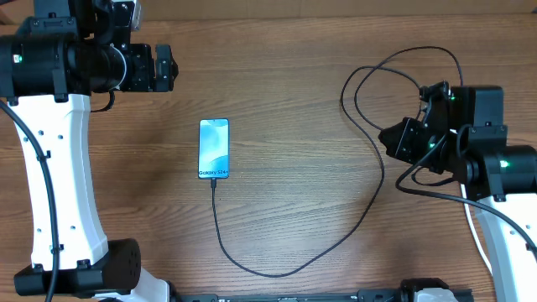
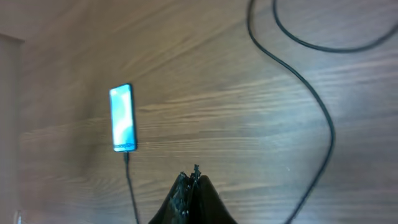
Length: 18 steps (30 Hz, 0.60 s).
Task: Plug charger to phone and switch on socket
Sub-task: 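Lift the right gripper up and away from the power strip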
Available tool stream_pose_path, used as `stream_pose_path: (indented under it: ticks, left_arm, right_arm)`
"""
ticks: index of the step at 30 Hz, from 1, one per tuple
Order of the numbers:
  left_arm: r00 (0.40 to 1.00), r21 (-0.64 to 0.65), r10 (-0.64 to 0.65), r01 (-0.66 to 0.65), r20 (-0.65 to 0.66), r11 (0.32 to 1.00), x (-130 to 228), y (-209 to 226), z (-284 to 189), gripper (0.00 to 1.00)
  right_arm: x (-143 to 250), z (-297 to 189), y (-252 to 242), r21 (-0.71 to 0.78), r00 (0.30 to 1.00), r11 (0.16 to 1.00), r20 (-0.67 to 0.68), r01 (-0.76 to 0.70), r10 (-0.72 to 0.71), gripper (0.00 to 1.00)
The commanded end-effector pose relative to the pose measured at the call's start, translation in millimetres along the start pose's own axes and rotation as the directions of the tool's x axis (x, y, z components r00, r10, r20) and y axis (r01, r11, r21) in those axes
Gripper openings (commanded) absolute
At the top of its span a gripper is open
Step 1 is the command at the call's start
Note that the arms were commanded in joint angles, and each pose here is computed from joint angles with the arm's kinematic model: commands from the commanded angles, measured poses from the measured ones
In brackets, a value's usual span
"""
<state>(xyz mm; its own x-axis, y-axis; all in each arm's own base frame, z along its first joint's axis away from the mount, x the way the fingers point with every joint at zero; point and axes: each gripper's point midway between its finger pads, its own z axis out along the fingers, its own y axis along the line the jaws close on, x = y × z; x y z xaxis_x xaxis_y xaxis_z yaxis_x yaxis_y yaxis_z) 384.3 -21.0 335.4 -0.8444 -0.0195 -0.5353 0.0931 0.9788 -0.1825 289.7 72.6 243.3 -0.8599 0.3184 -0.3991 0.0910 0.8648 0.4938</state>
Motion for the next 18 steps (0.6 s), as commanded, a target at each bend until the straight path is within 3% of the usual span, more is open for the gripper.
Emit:
stream_pose_path:
  ticks: [1,14,17,18]
  left_arm:
    - [1.000,0.002,-0.001,0.001,0.021,1.000,-3,-1,-6,1.00]
    - [1.000,0.002,-0.002,0.002,0.021,1.000,-3,-1,-6,0.99]
    - [1.000,0.002,-0.002,0.002,0.021,1.000,-3,-1,-6,0.99]
    - [1.000,0.002,-0.002,0.002,0.021,1.000,-3,-1,-6,1.00]
  right_arm:
    - [-2,-5,-6,0.051,0.999,0.999,0.027,0.015,-0.017,0.05]
    - [-9,-46,13,0.045,0.989,0.990,0.068,0.132,-0.135,0.09]
    - [-11,-59,20,0.037,0.984,0.989,0.098,0.143,-0.146,0.21]
    - [-11,-63,22,0.034,0.982,0.988,0.110,0.148,-0.151,0.31]
